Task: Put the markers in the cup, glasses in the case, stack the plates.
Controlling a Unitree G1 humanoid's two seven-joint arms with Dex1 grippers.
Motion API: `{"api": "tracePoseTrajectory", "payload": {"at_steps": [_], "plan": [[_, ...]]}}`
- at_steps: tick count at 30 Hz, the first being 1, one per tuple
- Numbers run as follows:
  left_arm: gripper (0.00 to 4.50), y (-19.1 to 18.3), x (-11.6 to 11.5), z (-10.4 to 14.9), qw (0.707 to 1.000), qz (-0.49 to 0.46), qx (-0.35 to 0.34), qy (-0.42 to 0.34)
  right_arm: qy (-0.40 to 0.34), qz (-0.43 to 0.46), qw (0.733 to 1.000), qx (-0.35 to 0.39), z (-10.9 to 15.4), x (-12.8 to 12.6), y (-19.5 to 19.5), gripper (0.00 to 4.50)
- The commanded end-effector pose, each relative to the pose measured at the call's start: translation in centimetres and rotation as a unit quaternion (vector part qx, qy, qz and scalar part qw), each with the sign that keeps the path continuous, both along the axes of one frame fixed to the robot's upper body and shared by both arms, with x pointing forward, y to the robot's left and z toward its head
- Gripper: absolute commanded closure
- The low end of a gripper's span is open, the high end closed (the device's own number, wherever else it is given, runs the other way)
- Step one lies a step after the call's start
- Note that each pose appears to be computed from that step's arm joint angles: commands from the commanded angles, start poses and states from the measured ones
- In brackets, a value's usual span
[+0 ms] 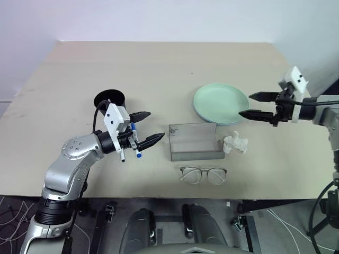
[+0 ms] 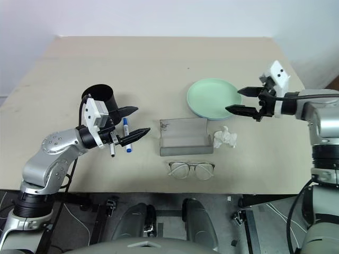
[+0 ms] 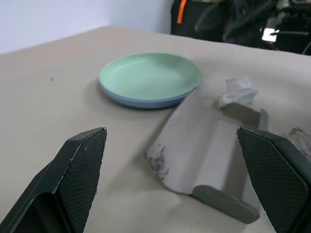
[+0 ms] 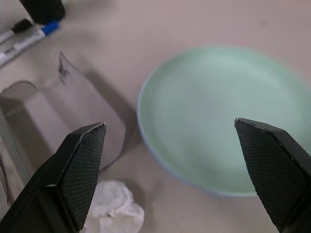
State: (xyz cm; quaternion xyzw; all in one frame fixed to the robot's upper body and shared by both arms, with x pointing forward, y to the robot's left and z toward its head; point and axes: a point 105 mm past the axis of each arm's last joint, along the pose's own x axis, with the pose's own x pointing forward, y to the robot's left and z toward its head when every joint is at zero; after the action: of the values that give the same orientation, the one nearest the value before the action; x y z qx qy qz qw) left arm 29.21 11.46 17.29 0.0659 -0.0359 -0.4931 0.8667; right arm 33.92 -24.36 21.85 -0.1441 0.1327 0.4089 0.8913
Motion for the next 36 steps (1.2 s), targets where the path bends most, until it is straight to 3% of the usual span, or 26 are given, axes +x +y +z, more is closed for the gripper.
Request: {"api": "tracePoseTrajectory", "payload": {"at_steps": [1, 13, 21, 25, 35, 36], "plan": [[0.0, -0.1, -1.6, 0.3, 0.999, -0.036, -0.005, 0.008, 0.014, 0.028, 0.999, -0.014, -0.7, -1.6, 0.4, 0.02], [0.0, 0.6, -2.1, -0.5, 0.999, -0.045, 0.019, 0.021, 0.098, 0.034, 0.993, -0.054, -6.9, -3.3, 0.2, 0.02], [0.0, 0.4, -1.7, -0.2, 0.999, -0.046, 0.022, 0.014, 0.137, -0.002, 0.99, -0.03, -10.0, -2.0, 0.3, 0.02], [0.0, 0.5, -1.5, -0.1, 0.999, -0.044, 0.023, 0.012, 0.124, -0.002, 0.992, -0.035, -10.2, -1.8, 0.4, 0.94], [0.0, 0.6, -1.6, -0.2, 0.999, -0.04, 0.025, 0.014, 0.097, 0.012, 0.995, -0.032, -7.9, -2.4, -0.3, 4.45], [0.0, 0.6, -1.6, -0.2, 0.999, -0.039, 0.026, 0.014, 0.091, 0.012, 0.995, -0.027, -7.3, -2.4, -0.3, 4.48]]}}
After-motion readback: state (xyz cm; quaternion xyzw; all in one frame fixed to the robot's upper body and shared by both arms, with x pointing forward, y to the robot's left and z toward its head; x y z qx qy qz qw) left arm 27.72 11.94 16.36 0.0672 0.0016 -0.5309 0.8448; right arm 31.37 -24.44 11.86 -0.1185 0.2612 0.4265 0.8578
